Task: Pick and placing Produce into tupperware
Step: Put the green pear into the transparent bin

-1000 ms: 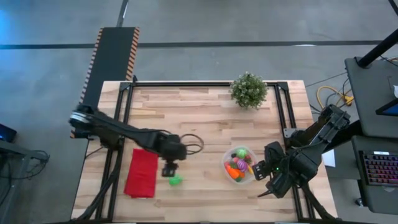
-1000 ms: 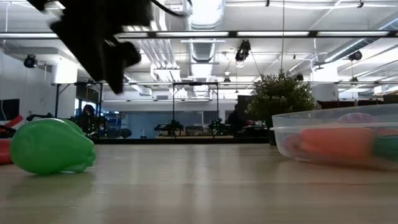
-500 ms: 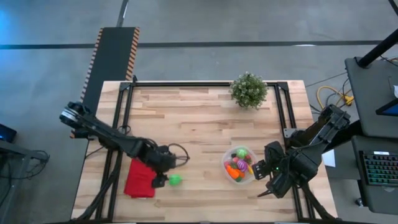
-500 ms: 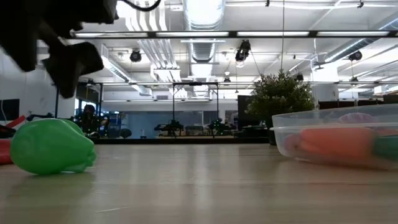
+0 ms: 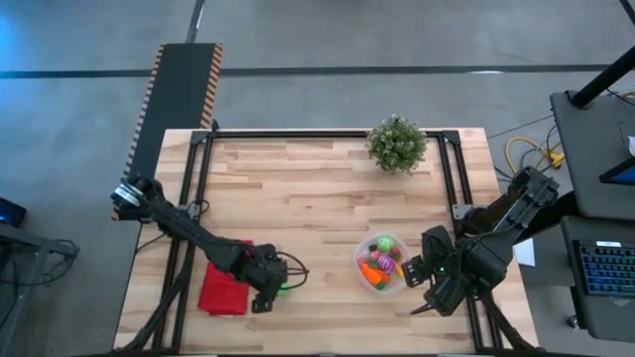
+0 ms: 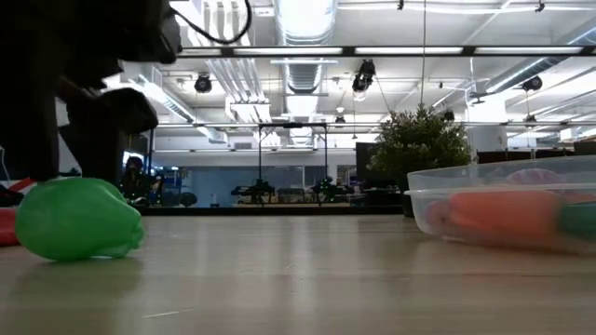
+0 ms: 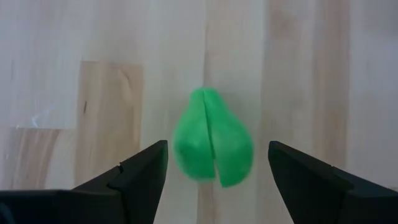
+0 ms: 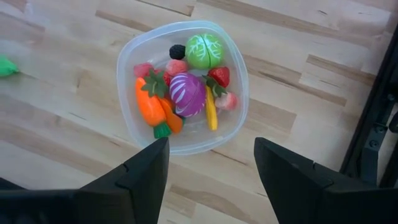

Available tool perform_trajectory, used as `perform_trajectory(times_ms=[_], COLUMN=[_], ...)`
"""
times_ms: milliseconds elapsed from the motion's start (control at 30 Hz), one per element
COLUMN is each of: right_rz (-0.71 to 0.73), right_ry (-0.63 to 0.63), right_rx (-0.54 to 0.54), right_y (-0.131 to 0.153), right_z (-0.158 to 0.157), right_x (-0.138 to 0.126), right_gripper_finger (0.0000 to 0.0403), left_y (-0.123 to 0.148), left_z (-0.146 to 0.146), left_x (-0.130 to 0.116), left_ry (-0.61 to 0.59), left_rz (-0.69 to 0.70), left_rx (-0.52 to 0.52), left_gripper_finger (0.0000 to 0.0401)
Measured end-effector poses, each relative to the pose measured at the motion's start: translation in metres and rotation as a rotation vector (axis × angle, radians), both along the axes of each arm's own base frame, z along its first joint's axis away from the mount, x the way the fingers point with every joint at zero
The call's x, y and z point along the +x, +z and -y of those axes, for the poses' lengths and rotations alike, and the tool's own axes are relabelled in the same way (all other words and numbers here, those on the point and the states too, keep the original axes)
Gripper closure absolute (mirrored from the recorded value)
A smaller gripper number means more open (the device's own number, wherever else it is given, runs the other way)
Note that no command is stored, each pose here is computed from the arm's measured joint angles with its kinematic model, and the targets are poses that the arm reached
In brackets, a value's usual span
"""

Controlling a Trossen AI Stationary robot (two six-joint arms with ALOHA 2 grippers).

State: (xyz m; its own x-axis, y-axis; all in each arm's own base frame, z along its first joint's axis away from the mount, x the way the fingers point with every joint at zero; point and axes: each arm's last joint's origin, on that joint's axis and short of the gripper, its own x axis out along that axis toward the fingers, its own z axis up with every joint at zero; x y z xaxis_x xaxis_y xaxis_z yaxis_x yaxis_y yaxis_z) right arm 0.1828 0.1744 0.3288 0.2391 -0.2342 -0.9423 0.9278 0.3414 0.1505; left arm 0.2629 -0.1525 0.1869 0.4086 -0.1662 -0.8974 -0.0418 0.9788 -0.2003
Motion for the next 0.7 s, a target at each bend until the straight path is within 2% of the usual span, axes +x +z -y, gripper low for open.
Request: perform_trajectory(times_ms=[133,400,700], right_rz=[-0.001,-0.006,-0.009], right_ry=[0.001,0.011,0.011], right_rx=[0.000,-0.005,-0.002], right_y=[0.000,0.000,0.000], right_z=[0.000,0.000,0.000], right_x=[0.000,0.000,0.000], right_gripper_finger=[0.0175,0.0175,0.0175], left_y=[-0.012,-0.022,-0.037], left_z=[0.001,0.007,0.008], left_x=[0.002,0.011,0.012], left_ry=[0.020,0.016,-0.011], left_rz=[-0.037,-0.012,-0.053], left_rx=[0.013,-0.009,0.028], left_gripper_finger=[0.0137,0.0137,0.0139])
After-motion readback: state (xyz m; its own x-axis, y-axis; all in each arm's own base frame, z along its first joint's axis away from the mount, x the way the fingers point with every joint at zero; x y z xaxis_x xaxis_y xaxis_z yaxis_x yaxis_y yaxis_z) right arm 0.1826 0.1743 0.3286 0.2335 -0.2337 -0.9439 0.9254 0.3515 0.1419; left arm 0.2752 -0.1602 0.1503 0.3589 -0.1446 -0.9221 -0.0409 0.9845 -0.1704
